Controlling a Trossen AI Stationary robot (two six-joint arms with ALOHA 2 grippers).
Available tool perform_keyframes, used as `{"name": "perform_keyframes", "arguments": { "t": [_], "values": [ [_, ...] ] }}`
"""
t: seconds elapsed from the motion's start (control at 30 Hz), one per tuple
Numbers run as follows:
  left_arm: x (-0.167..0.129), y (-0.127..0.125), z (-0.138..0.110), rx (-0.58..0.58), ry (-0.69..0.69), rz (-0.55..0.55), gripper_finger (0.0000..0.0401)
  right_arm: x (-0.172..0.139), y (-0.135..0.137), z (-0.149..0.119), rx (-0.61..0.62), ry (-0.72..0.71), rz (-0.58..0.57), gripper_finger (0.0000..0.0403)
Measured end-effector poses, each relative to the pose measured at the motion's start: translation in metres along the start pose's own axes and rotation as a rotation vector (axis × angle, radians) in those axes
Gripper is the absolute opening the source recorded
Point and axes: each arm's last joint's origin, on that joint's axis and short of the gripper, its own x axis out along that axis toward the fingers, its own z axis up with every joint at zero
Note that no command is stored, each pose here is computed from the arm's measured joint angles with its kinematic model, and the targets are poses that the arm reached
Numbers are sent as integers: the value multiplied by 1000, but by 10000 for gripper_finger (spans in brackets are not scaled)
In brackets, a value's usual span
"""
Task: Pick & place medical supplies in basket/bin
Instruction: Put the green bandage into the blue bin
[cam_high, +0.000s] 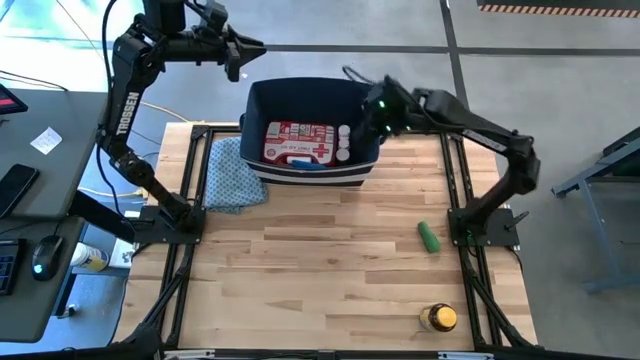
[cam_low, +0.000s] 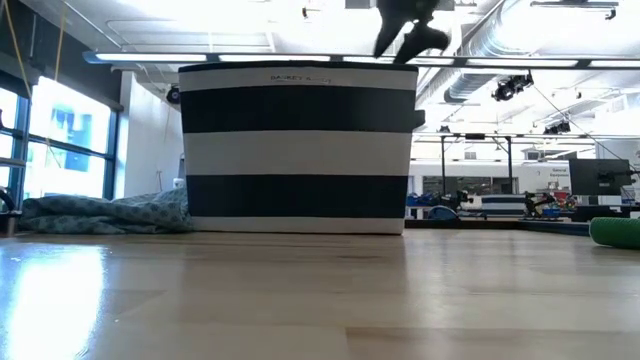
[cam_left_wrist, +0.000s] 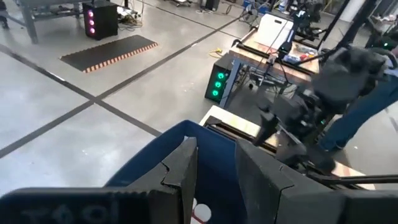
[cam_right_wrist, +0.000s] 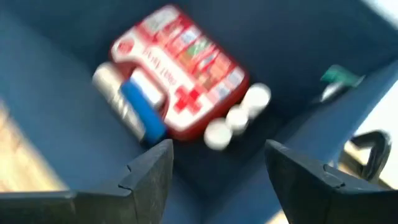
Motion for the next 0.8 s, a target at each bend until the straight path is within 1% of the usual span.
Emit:
{"name": "perform_keyframes", "arguments": {
  "t": [0.13, 0.23, 0.3, 0.37, 0.5, 0.57, 0.7, 0.8],
  "values": [
    [-7, -3, -1, -52, 9, 5, 144, -13, 7, -36, 14, 39, 34, 243],
    [-13, -7, -3, -84, 20, 5, 144, -24, 9, -67, 83, 8, 68, 243],
    [-17, -9, -4, -82, 29, 6, 144, -31, 8, -87, 135, -23, 88, 243],
    [-17, -9, -7, -88, 50, 8, 144, -37, 6, -107, 184, -42, 93, 243],
    [-19, -10, -14, -183, 115, 15, 144, -50, -4, -141, 246, -42, 103, 243],
    [-22, -11, -17, -203, 146, 18, 144, -54, -9, -154, 263, -33, 99, 243],
    [-23, -13, -22, -223, 194, 18, 144, -50, -16, -178, 277, 24, 68, 243],
    [-19, -21, -24, -219, 221, 15, 144, -41, -21, -195, 305, 138, 47, 243]
  ]
}}
